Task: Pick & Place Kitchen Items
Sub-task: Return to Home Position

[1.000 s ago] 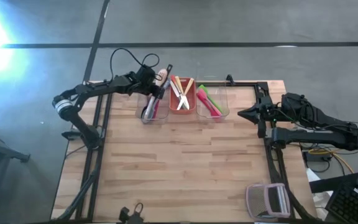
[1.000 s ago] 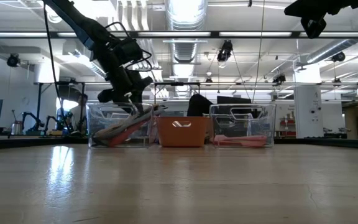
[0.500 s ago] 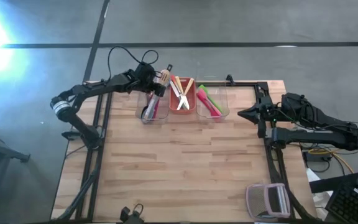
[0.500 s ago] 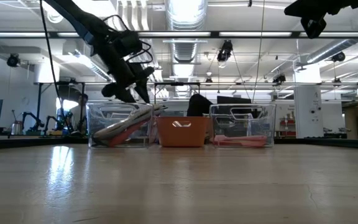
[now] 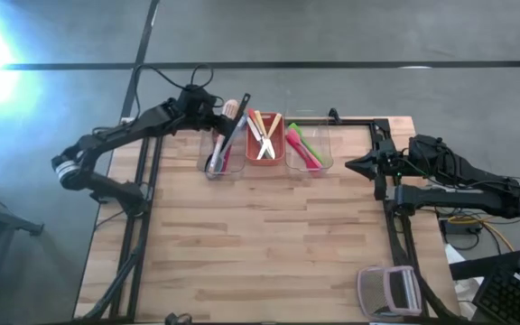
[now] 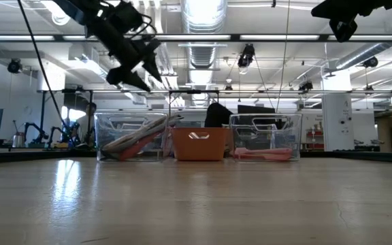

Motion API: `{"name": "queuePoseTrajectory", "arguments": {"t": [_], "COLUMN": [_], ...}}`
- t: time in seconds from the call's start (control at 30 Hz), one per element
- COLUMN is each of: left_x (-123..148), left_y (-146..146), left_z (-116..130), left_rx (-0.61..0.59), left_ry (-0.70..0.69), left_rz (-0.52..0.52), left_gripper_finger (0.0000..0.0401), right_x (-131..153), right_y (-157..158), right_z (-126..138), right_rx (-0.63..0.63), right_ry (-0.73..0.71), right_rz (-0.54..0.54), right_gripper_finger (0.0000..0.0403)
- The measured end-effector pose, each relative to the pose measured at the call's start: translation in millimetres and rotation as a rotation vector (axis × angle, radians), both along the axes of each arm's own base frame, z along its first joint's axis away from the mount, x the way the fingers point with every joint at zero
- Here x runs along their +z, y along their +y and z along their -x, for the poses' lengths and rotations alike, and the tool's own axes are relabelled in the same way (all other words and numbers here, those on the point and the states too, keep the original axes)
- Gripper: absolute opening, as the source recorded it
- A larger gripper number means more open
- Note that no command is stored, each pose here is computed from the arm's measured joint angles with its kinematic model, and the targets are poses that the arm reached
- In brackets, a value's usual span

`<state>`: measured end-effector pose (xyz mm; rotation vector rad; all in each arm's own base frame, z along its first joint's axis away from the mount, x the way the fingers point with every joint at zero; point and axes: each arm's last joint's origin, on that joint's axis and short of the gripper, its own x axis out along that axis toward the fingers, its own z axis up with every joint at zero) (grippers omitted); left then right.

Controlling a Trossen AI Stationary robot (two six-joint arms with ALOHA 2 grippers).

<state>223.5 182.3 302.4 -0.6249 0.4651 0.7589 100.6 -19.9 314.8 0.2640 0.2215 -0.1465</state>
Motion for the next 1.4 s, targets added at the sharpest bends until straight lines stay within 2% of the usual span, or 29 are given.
{"name": "queuePoseTrajectory", "arguments": {"t": [0.13, 0.3, 0.47, 0.53, 0.7, 0.9, 1.0, 1.07, 1.2, 1.4], "left_x": [12, 25, 30, 33, 47, 68, 73, 73, 66, 28], "left_y": [-10, -26, -37, -40, -64, -111, -132, -144, -157, -166], "left_z": [-2, -10, -14, -12, -14, -20, -22, -22, -18, 2], "left_rx": [-0.034, -0.168, -0.229, -0.288, -0.502, -0.773, -0.867, -0.900, -0.891, -0.878], "left_ry": [-0.087, -0.190, -0.234, -0.249, -0.281, -0.329, -0.345, -0.345, -0.353, -0.477], "left_rz": [-0.005, -0.023, -0.015, -0.012, -0.141, -0.431, -0.515, -0.551, -0.603, -0.677], "left_gripper_finger": [0.0246, 0.0246, 0.0246, 0.0247, 0.0246, 0.0247, 0.0247, 0.0247, 0.0247, 0.0247], "right_x": [0, 0, 0, 0, 0, 0, 0, 0, 0, 0], "right_y": [0, 0, 0, 0, 0, 0, 0, 0, 0, 0], "right_z": [0, 0, 0, 0, 0, 0, 0, 0, 0, 0], "right_rx": [0.000, 0.001, 0.001, 0.000, 0.000, 0.000, 0.000, 0.000, 0.000, 0.000], "right_ry": [0.000, 0.000, 0.000, 0.001, 0.001, 0.001, 0.000, 0.000, 0.001, 0.001], "right_rz": [0.000, 0.000, 0.000, 0.000, 0.001, 0.000, 0.000, 0.000, 0.000, -0.001], "right_gripper_finger": [0.0008, 0.0008, 0.0008, 0.0008, 0.0008, 0.0008, 0.0008, 0.0008, 0.0008, 0.0008]}}
